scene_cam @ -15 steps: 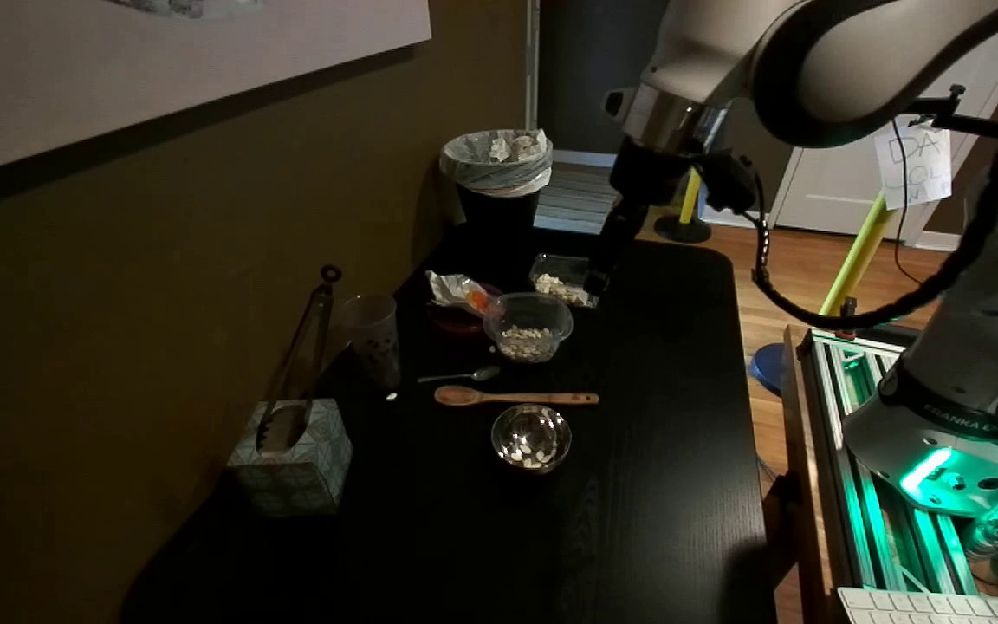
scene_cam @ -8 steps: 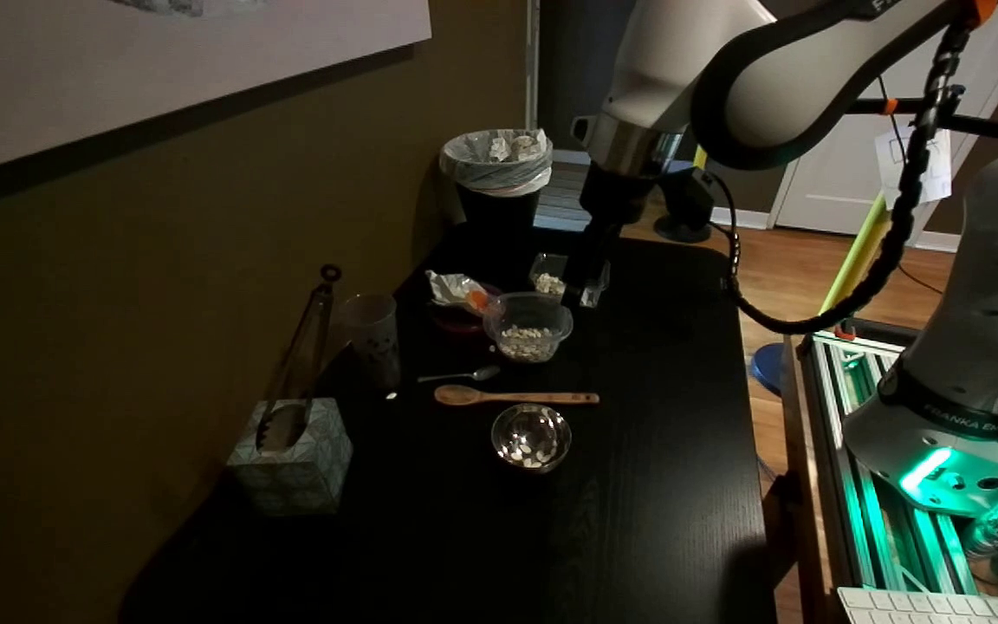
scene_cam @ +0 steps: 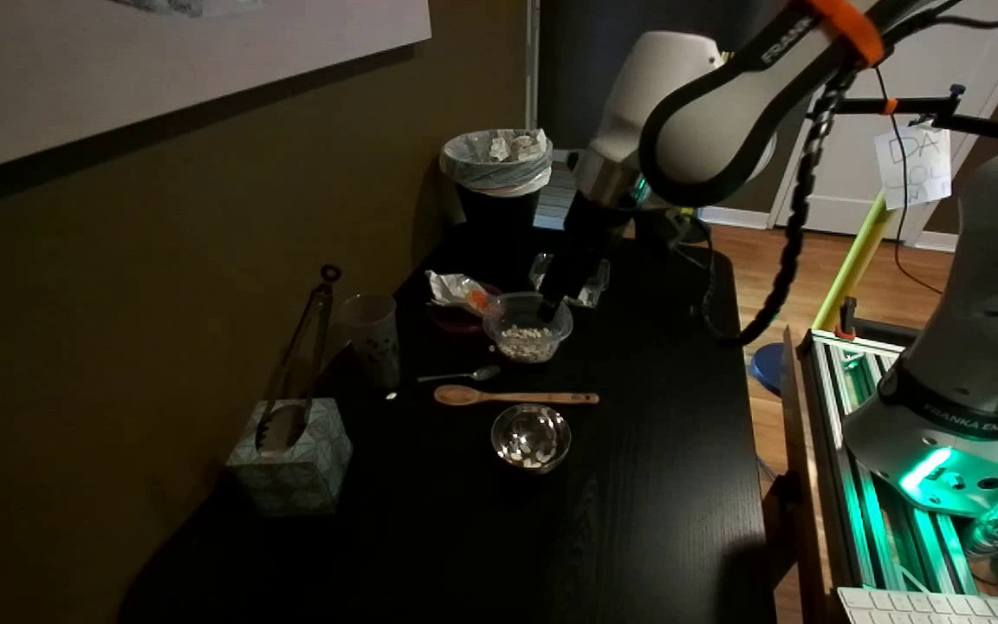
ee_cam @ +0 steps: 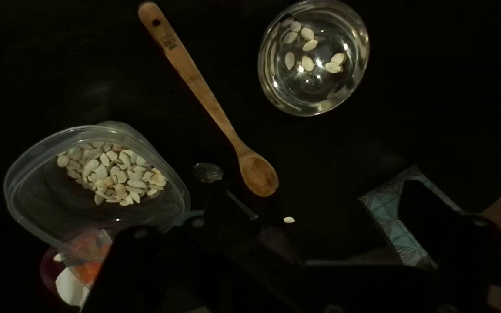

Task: Put the wooden spoon on top of the clear container on the left.

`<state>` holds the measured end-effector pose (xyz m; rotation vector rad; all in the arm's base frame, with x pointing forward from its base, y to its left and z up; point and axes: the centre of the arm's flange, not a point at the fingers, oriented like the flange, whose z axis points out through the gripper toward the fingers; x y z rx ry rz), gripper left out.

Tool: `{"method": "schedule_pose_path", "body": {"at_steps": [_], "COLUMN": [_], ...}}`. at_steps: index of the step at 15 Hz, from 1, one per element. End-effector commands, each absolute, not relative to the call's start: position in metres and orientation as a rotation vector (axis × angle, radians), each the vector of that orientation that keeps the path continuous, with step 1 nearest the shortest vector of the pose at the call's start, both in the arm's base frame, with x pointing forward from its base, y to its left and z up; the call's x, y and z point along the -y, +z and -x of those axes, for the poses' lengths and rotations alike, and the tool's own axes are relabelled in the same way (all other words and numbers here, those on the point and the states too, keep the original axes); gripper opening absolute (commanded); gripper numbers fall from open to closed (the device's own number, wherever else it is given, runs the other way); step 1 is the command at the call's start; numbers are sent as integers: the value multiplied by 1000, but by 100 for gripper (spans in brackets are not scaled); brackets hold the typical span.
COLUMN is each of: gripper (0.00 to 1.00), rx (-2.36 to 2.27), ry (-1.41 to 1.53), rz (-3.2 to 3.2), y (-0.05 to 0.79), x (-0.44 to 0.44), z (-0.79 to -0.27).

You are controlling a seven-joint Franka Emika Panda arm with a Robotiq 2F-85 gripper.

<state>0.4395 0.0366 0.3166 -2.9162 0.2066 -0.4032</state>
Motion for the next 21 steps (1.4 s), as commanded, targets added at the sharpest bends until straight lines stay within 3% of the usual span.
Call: {"method": "schedule_pose_path", "body": {"at_steps": [1,6,7,11,21], "gripper": [100,100,100,100,100], "rx": [-147,-40,-75,-109,-329], "ry": [-375,-315,-326,-323,77], "rz": [2871,2902,2910,2931,2879], "y": [246,229,235,229,136], "x": [-48,-74,-73,-74,-45], "z": [-485,-523,-500,-517,-616]}}
